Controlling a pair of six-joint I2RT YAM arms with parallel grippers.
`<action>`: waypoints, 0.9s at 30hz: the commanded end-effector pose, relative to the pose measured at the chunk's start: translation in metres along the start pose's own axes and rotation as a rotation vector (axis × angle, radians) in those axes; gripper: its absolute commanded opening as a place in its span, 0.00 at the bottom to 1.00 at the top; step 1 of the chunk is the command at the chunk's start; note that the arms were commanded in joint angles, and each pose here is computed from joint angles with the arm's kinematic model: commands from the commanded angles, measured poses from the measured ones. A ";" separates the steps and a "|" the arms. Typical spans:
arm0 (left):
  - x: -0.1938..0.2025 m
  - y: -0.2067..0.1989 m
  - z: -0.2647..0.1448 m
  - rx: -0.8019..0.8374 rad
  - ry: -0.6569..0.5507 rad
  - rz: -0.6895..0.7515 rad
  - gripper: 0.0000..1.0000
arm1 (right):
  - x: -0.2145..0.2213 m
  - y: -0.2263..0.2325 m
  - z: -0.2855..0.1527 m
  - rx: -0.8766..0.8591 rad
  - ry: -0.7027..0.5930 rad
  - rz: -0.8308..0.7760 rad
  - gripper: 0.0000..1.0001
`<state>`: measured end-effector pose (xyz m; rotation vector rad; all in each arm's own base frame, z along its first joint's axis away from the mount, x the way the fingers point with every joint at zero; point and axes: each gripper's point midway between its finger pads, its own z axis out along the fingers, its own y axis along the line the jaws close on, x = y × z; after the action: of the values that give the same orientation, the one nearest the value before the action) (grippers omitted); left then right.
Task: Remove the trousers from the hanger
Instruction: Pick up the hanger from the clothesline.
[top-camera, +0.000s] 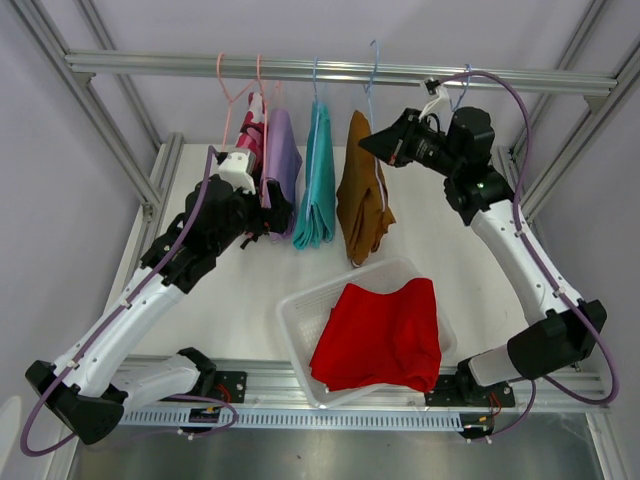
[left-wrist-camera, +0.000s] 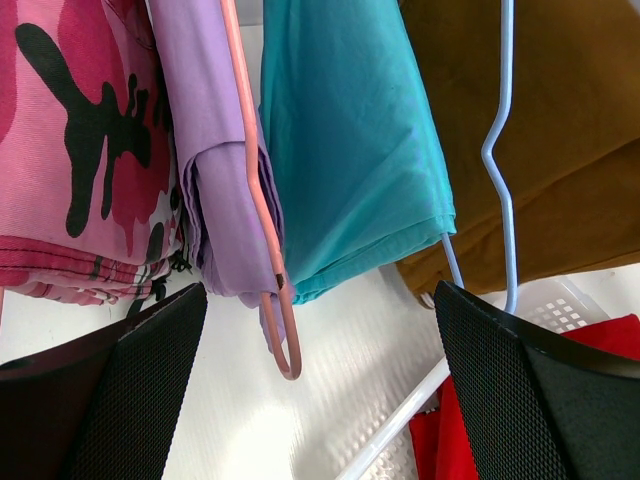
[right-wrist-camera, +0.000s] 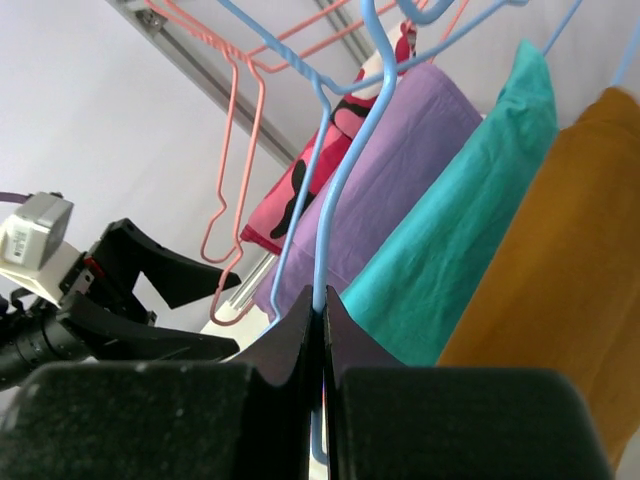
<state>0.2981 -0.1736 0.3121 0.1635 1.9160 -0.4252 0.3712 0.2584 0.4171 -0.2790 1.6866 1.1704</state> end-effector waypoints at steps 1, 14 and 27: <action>-0.019 -0.004 -0.006 0.023 -0.038 -0.009 0.99 | -0.091 0.091 -0.046 -0.137 -0.284 -0.222 0.00; -0.020 -0.006 -0.008 0.032 -0.042 -0.009 1.00 | -0.105 0.095 -0.076 0.040 -0.372 -0.225 0.00; -0.019 -0.008 -0.007 0.047 -0.036 0.000 0.99 | -0.118 0.098 -0.100 0.165 -0.472 -0.251 0.00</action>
<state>0.2961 -0.1773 0.3122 0.1807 1.9178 -0.4466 0.3340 0.2185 0.4649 -0.1324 1.6449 0.8570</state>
